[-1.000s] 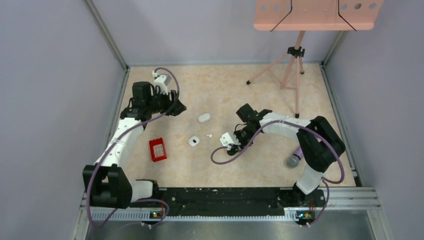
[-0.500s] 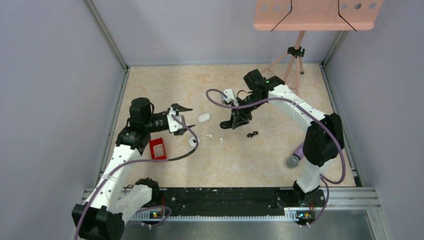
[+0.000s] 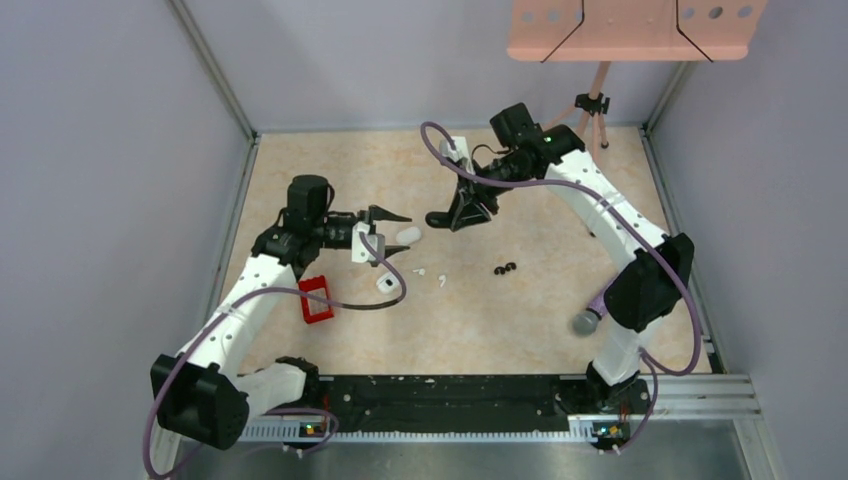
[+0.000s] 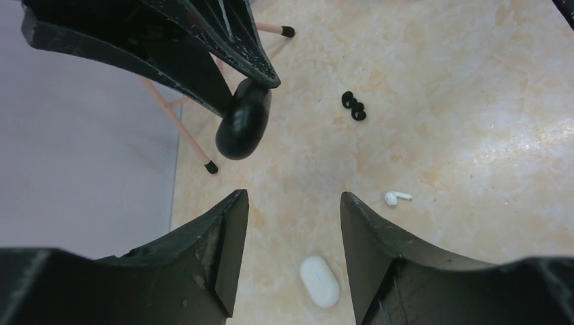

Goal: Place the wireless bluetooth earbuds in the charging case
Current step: Pick up the charging case at the center of the board.

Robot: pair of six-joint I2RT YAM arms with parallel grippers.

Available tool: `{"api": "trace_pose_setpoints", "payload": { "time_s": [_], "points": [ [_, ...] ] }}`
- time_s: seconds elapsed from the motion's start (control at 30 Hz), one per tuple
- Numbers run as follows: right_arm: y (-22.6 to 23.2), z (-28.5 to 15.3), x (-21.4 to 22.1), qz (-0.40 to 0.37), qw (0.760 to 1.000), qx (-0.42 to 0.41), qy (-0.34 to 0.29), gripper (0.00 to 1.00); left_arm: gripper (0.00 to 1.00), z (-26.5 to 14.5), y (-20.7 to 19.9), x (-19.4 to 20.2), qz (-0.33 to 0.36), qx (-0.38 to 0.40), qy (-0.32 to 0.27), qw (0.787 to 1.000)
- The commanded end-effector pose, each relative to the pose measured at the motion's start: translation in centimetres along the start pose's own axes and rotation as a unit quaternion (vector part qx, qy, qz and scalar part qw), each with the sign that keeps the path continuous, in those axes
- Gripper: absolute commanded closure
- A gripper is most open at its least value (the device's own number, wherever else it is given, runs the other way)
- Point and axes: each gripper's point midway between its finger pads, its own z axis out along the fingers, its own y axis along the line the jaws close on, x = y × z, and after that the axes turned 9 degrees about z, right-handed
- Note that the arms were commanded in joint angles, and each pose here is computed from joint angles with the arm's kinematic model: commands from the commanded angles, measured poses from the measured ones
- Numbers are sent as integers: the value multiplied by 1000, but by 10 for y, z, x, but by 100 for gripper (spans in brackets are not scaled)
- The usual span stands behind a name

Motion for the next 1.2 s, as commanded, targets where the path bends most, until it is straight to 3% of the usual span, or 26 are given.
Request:
{"api": "trace_pose_setpoints", "payload": {
  "time_s": [0.0,0.2,0.57,0.87,1.17],
  "points": [
    [7,-6,-16,13,1000,-8,-6,94,42,0,17,-24,18,-15,-37,999],
    [9,-5,-11,19,1000,0,-10,94,43,4,18,-26,39,-9,-54,998],
    [23,-12,-63,4,995,-54,-81,94,53,10,45,-36,45,-2,-63,997],
    [28,-12,-61,3,995,-54,-78,94,53,9,58,-32,100,-20,-32,994],
    [24,-9,-57,6,996,-49,-70,96,41,5,57,-30,94,-21,-11,995]
  ]
}}
